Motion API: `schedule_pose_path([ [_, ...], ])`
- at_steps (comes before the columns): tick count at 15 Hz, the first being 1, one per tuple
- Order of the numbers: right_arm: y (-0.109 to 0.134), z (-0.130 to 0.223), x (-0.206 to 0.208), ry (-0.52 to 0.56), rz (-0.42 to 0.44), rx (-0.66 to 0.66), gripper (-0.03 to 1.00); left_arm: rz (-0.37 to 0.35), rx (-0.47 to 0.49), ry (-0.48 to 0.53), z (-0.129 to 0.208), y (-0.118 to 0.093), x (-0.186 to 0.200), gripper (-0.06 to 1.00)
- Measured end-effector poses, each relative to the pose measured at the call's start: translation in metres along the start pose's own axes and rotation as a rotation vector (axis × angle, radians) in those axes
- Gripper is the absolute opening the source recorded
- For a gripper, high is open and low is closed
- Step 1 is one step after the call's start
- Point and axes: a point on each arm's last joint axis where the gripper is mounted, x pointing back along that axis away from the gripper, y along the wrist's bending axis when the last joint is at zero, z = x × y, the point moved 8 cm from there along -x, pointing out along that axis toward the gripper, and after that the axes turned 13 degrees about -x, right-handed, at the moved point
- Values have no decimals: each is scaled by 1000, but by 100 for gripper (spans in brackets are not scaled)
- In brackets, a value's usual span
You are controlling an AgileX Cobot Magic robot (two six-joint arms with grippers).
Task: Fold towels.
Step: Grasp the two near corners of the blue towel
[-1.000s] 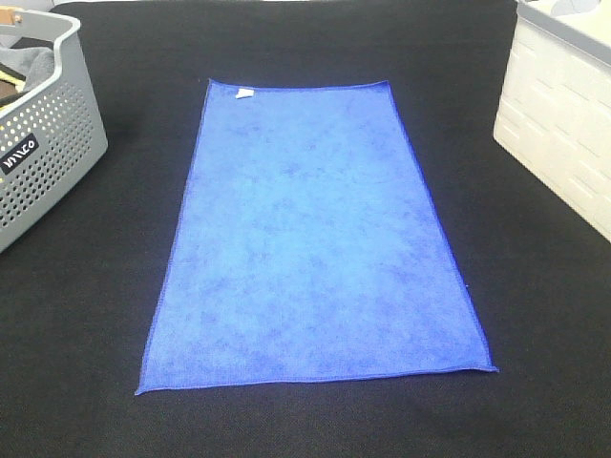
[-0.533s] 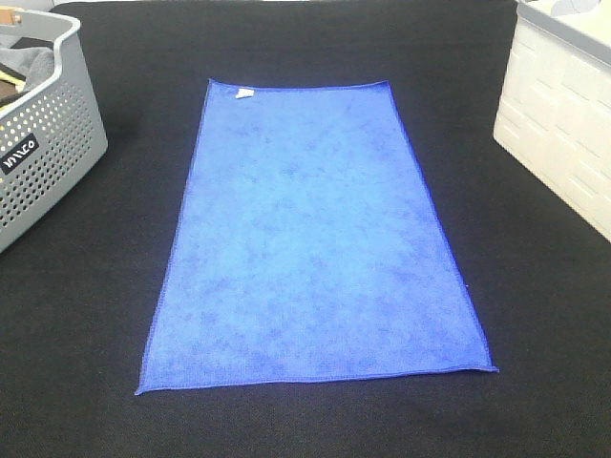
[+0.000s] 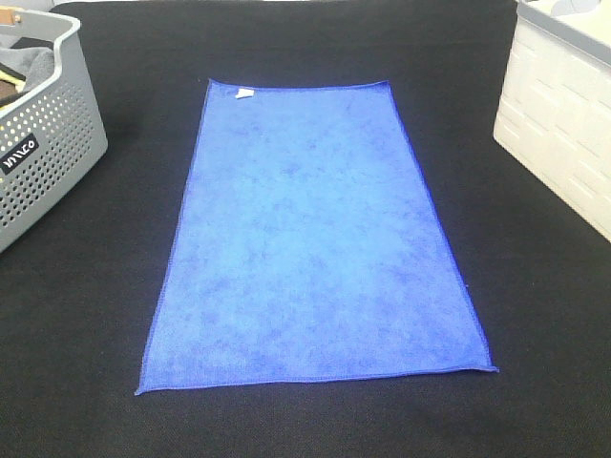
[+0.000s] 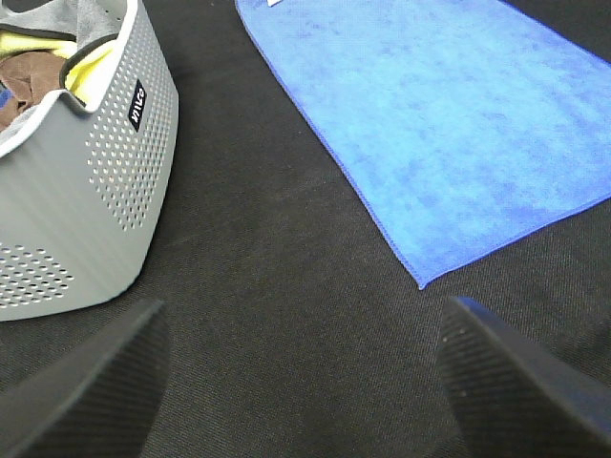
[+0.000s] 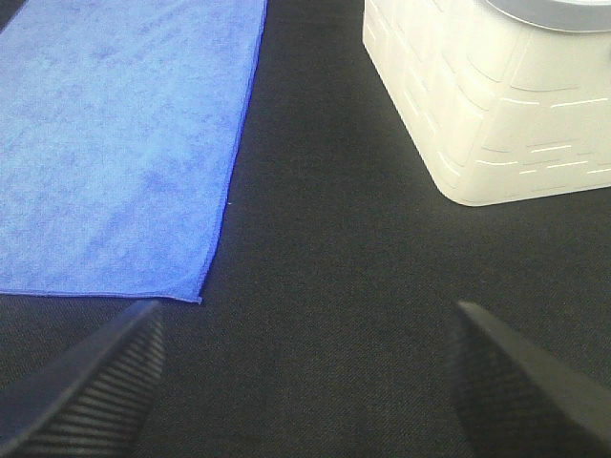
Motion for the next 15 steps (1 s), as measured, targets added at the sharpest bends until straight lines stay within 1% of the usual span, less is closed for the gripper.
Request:
schedule_pose_path([
  [15, 0, 0, 0, 0, -3, -1, 77, 0, 0, 0, 0, 0, 0, 74],
])
